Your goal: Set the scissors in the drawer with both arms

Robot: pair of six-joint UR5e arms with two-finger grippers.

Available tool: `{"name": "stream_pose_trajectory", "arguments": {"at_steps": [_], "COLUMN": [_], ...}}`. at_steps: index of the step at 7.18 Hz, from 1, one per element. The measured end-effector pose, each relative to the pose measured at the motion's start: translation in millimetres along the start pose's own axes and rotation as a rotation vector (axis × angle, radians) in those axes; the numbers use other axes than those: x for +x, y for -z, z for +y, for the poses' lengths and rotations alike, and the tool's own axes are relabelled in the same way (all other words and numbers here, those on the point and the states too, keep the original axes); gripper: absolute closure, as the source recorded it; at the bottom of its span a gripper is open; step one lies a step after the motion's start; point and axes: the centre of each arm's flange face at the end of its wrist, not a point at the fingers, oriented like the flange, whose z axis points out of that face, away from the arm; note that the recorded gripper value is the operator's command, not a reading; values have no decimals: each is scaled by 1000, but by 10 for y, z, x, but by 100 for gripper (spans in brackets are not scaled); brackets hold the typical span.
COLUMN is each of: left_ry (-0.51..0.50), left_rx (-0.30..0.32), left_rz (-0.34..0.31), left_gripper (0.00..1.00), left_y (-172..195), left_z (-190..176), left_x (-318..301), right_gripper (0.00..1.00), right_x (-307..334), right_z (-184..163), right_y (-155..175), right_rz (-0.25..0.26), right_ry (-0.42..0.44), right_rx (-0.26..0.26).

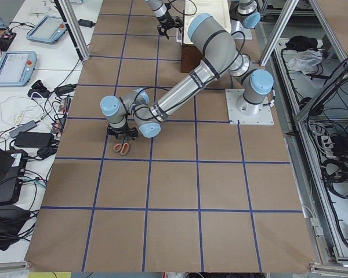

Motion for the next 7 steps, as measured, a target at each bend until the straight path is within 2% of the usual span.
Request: {"name": "stream_pose_trajectory", "arguments": {"at_steps": [2, 4, 7], "left_ry": [-12, -24, -31], "left_rx": [-9, -10, -12], "left_rz": [-12, -13, -16], "left_gripper": [12, 14, 41], "left_y": [-6, -30, -33], "left_z": [22, 33, 39], "left_x": [-8, -7, -9], "right_gripper": [0, 0, 0], "right_x": [-28, -78, -99], "right_z": [10, 17, 14], "right_y": [21, -36, -109], "right_rz": [-15, -9, 4], "right_ry": [4, 6, 6], "right_rx": [-4, -2, 2]}}
